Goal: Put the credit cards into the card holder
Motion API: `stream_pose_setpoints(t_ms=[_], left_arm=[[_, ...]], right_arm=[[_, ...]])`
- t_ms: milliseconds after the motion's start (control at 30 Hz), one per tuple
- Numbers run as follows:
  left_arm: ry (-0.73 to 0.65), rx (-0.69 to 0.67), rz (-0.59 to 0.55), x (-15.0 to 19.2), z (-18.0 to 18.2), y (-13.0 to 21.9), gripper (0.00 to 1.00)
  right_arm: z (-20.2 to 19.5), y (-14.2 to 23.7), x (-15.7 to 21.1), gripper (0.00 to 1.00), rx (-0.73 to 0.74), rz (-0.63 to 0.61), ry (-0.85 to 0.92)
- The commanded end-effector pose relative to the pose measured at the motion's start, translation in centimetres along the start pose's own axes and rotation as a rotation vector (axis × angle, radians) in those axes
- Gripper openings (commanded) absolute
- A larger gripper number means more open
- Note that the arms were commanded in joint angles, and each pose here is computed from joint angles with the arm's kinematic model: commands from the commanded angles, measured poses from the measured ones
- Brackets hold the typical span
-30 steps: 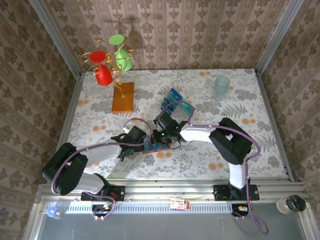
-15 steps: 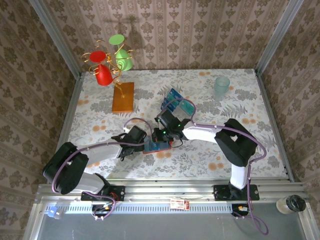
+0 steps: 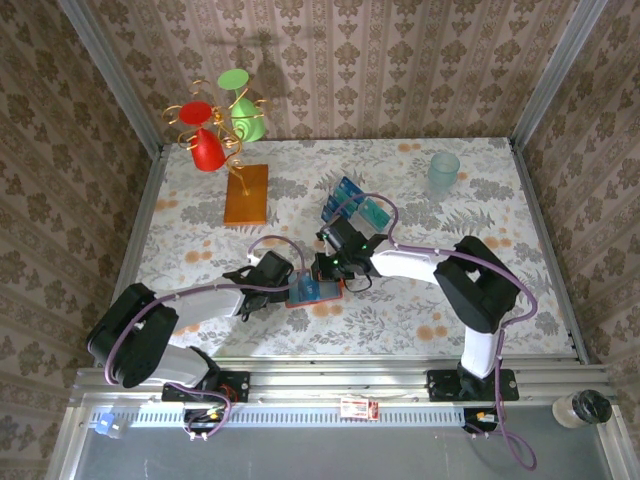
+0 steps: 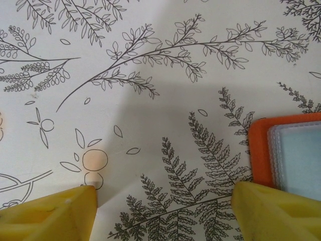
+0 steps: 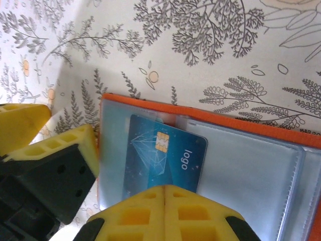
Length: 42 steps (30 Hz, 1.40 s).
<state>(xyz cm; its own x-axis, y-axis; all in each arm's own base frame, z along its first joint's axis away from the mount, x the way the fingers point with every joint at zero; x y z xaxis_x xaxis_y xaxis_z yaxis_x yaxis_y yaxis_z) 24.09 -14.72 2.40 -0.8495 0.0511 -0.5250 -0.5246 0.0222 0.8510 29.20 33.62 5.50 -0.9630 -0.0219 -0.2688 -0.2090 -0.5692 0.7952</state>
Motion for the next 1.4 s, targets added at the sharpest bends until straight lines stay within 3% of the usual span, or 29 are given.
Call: stream_pose_setpoints(t_ms=[0,700,1100,1367], left_arm=[[-0.01,0.049,0.029,0.5,-1.0,-1.1,0.74],[-0.015,0.06,0.033,0.5,-1.5,-1.5,0.73],[-0.014,0.075,0.015,-0.1,-1.5,-0.5,0.73],[-0.008,0.062,-0.007,-0.5,-0.6,0.7,0.73]], right_arm=[[-1.4,-1.3,1.4,0.0,0.051,0.057,0.008],[0.9,-3.7,2.2,0.0,0.03,0.117,0.032],[0.7,-0.2,1.0,0.03,0.034,0.031,0.022],[0.0,0.0,1.7,0.0,0.047,0.033,0.021]])
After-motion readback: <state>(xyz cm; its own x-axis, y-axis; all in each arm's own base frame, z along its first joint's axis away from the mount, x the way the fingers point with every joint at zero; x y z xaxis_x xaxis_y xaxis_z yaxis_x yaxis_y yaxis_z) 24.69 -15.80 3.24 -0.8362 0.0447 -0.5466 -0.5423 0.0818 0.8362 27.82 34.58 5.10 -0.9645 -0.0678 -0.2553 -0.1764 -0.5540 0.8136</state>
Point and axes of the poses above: each hand's point on the last joint's axis, 136 mm out from that joint toward the fingers, its own y axis back along the fingers, its own z axis along the line the jaws close on, x = y × z, the point moved 1 cm from there along y, back along the fingers, and after that the axes turned 3 degrees about -y, right-handed, at the moved point
